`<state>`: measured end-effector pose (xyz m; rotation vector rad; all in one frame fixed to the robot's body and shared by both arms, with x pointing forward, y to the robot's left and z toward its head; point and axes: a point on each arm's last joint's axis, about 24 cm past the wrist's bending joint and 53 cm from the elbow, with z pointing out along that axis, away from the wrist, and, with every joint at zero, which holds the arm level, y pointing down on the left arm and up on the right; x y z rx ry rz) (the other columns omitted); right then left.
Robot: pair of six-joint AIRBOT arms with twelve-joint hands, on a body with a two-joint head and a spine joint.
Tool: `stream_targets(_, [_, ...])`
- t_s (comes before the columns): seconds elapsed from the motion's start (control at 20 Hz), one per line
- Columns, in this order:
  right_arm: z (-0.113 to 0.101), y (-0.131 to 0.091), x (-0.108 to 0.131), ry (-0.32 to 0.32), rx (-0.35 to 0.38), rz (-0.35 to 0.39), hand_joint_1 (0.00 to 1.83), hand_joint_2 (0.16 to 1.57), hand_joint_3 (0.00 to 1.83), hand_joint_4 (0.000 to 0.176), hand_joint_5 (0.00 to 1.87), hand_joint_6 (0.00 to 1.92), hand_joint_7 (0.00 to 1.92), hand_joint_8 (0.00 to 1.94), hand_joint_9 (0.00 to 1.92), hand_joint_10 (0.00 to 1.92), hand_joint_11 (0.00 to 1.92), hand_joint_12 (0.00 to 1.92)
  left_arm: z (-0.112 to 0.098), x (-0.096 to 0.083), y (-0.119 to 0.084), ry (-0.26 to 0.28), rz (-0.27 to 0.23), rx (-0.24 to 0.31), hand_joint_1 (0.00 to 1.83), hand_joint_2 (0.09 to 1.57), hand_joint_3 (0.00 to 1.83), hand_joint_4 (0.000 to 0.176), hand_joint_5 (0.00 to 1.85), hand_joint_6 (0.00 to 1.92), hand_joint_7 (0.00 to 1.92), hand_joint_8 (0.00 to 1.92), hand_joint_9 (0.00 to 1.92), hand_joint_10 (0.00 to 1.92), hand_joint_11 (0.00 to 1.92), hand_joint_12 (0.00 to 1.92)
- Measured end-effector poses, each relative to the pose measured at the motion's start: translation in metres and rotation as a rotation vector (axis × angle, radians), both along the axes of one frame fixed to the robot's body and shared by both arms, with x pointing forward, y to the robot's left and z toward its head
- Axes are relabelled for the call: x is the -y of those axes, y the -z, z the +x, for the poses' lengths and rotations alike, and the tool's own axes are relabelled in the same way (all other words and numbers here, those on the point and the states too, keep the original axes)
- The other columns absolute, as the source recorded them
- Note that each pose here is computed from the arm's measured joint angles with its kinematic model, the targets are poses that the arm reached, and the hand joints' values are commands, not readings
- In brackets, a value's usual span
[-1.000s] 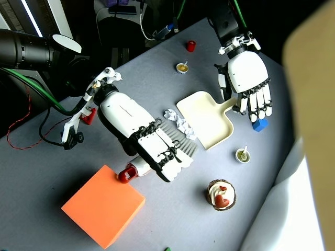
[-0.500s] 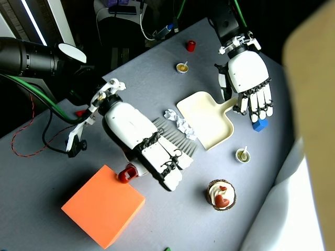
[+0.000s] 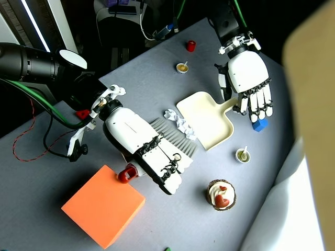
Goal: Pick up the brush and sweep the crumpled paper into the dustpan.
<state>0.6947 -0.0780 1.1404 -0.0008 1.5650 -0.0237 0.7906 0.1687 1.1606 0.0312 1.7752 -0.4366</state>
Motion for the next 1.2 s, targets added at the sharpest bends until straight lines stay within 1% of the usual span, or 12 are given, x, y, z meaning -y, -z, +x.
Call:
stream_targets(0.3, [-0.003, -0.008, -0.005, -0.014, 0.032, 0.001, 1.21, 1.05, 0.0, 0.0, 0.71, 0.01, 0.82, 0.02, 0.8, 0.03, 0.57, 0.15, 0.0, 0.0, 0.0, 0.001, 0.0, -0.002, 1.08, 1.17, 0.0, 0.0, 0.89, 1.12, 0.37, 0.0, 0.25, 0.0, 0.21, 0.01])
stream_targets(0.35, [-0.003, -0.009, -0.005, -0.015, 0.037, 0.001, 1.33, 1.06, 0.0, 0.0, 0.8, 0.02, 1.04, 0.65, 0.93, 0.02, 0.56, 0.2, 0.0, 0.001, 0.0, 0.002, 0.0, -0.002, 1.07, 1.17, 0.0, 0.0, 0.88, 1.14, 0.36, 0.0, 0.24, 0.0, 0.21, 0.01])
stream_targets(0.4, [-0.003, -0.01, -0.005, -0.012, 0.038, 0.004, 1.29, 1.08, 0.0, 0.0, 0.92, 0.68, 1.15, 0.78, 1.05, 0.04, 0.62, 0.33, 0.0, 0.001, 0.0, 0.002, 0.0, -0.002, 1.08, 1.16, 0.0, 0.0, 0.89, 1.11, 0.38, 0.01, 0.26, 0.01, 0.23, 0.02])
stream_targets(0.5, [-0.003, -0.011, -0.003, -0.007, 0.043, 0.005, 1.27, 1.08, 0.0, 0.0, 1.16, 0.45, 1.01, 1.14, 1.14, 0.09, 0.51, 1.06, 0.0, 0.0, 0.0, 0.001, 0.0, -0.002, 1.09, 1.17, 0.0, 0.0, 0.87, 1.15, 0.37, 0.0, 0.25, 0.0, 0.2, 0.01])
stream_targets(0.55, [-0.003, -0.01, -0.003, -0.005, 0.042, 0.006, 1.28, 1.08, 0.0, 0.0, 1.28, 0.22, 0.98, 1.21, 0.94, 0.72, 0.47, 1.36, 0.0, 0.0, 0.0, 0.001, 0.0, -0.002, 1.07, 1.18, 0.0, 0.0, 0.85, 1.17, 0.35, 0.0, 0.24, 0.0, 0.2, 0.0])
stream_targets(0.6, [-0.003, -0.011, -0.002, -0.003, 0.044, 0.006, 1.21, 1.04, 0.0, 0.0, 1.2, 0.56, 0.91, 1.1, 0.77, 1.16, 0.39, 1.51, 0.0, 0.0, 0.0, 0.002, 0.0, -0.002, 1.07, 1.19, 0.0, 0.0, 0.85, 1.18, 0.35, 0.01, 0.25, 0.0, 0.2, 0.01])
stream_targets(0.7, [-0.004, -0.011, -0.002, -0.001, 0.044, 0.007, 1.19, 0.99, 0.0, 0.0, 0.94, 1.8, 0.78, 1.88, 0.68, 1.87, 0.25, 1.32, 0.0, 0.0, 0.0, 0.001, -0.001, -0.001, 1.09, 1.17, 0.0, 0.0, 0.88, 1.13, 0.36, 0.0, 0.22, 0.0, 0.21, 0.01])
stream_targets(0.75, [-0.004, -0.011, -0.001, 0.001, 0.046, 0.006, 1.25, 1.01, 0.0, 0.015, 1.07, 1.9, 0.86, 1.93, 0.68, 1.91, 0.26, 1.5, 0.0, 0.001, 0.0, 0.002, -0.001, -0.001, 1.1, 1.16, 0.0, 0.0, 0.89, 1.11, 0.37, 0.01, 0.24, 0.01, 0.23, 0.02])
stream_targets(0.8, [-0.003, -0.012, -0.001, 0.001, 0.048, 0.005, 1.34, 1.02, 0.0, 0.043, 1.0, 1.92, 0.84, 1.94, 0.79, 1.92, 0.64, 1.84, 0.0, 0.001, 0.0, 0.002, -0.001, -0.001, 1.07, 1.17, 0.0, 0.0, 0.88, 1.14, 0.37, 0.0, 0.25, 0.0, 0.23, 0.02])
stream_targets(0.85, [-0.004, -0.012, -0.001, 0.0, 0.047, 0.006, 1.39, 1.05, 0.0, 0.146, 0.98, 1.92, 0.98, 1.94, 0.99, 1.92, 0.92, 1.9, 0.0, 0.001, 0.0, 0.002, -0.002, -0.001, 1.07, 1.18, 0.0, 0.0, 0.87, 1.15, 0.38, 0.01, 0.26, 0.01, 0.23, 0.02])
stream_targets(0.9, [-0.005, -0.013, 0.0, -0.002, 0.045, 0.007, 1.4, 1.05, 0.0, 0.17, 1.02, 1.92, 1.09, 1.94, 1.12, 1.92, 1.05, 1.92, 0.0, 0.001, -0.001, 0.002, -0.002, 0.0, 1.07, 1.18, 0.0, 0.0, 0.86, 1.17, 0.38, 0.0, 0.26, 0.0, 0.23, 0.02])
stream_targets(1.2, [0.001, -0.041, 0.016, 0.035, 0.077, 0.02, 1.44, 1.15, 0.01, 0.176, 1.08, 1.92, 1.19, 1.94, 1.26, 1.92, 1.12, 1.92, 0.0, 0.001, -0.002, 0.003, -0.004, 0.002, 1.07, 1.17, 0.0, 0.0, 0.88, 1.14, 0.38, 0.01, 0.26, 0.0, 0.23, 0.02])
